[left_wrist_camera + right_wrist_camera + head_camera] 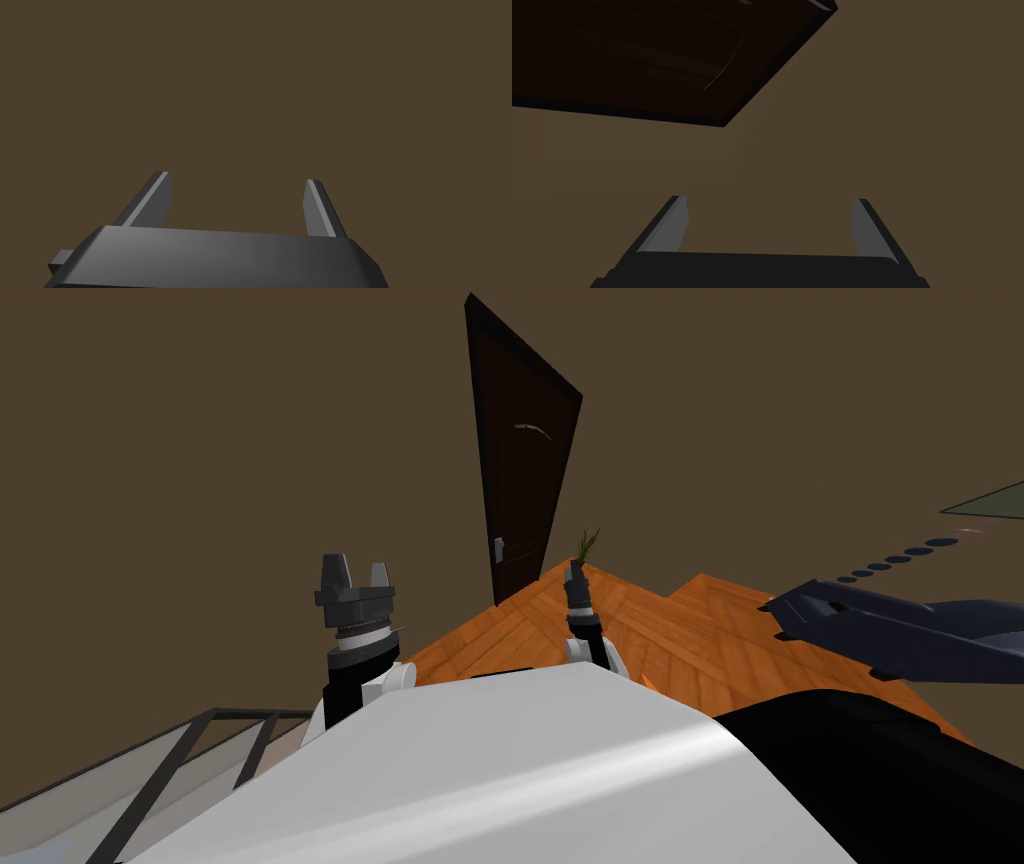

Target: Pull the door open

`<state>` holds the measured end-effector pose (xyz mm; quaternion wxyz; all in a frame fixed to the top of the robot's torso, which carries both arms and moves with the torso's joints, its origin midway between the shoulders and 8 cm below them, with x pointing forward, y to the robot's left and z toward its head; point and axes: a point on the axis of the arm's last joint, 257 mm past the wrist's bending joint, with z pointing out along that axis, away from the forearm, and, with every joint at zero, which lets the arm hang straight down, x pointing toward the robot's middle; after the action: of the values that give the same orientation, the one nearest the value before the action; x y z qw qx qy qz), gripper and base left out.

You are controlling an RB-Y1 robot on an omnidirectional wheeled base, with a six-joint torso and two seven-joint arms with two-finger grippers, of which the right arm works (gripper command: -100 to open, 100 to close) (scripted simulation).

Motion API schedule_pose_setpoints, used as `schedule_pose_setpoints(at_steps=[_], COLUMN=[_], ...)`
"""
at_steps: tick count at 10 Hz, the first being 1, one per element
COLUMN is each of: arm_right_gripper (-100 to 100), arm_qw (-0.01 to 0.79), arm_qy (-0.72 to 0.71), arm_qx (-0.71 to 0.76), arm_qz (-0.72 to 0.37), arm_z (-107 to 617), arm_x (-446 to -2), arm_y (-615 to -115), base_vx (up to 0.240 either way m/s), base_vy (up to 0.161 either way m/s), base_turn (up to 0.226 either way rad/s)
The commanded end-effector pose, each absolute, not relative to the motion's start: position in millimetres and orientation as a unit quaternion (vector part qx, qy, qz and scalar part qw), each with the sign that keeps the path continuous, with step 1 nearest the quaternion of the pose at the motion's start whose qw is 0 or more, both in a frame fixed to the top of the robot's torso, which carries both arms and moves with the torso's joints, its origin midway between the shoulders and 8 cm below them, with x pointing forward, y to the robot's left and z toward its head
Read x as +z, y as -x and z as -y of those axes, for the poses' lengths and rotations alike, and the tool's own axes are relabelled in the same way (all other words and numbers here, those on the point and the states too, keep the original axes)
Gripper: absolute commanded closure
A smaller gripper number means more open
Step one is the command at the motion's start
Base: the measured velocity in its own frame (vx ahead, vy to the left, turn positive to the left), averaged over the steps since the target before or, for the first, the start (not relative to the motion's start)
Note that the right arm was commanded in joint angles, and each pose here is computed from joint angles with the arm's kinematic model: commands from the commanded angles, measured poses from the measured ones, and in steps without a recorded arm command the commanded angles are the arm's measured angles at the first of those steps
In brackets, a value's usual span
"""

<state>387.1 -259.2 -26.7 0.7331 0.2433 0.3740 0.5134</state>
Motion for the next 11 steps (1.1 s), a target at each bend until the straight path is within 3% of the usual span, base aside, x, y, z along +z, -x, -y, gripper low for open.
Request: schedule_pose_setpoints(at_steps=[1, 11], arm_right_gripper=[-100, -100], arm_qw=[0.736, 0.745], arm_qy=[-0.235, -0.178], arm_qx=[0.502, 0.435], arm_qz=[-0.388, -0.472], arm_z=[254.3, 220.8], arm_x=[-34.5, -88.5], arm_y=[-394.1, -437.5], base_vx=[0.108, 0.099], base_vy=[-0.018, -0.024], base_turn=[-0.002, 0.000])
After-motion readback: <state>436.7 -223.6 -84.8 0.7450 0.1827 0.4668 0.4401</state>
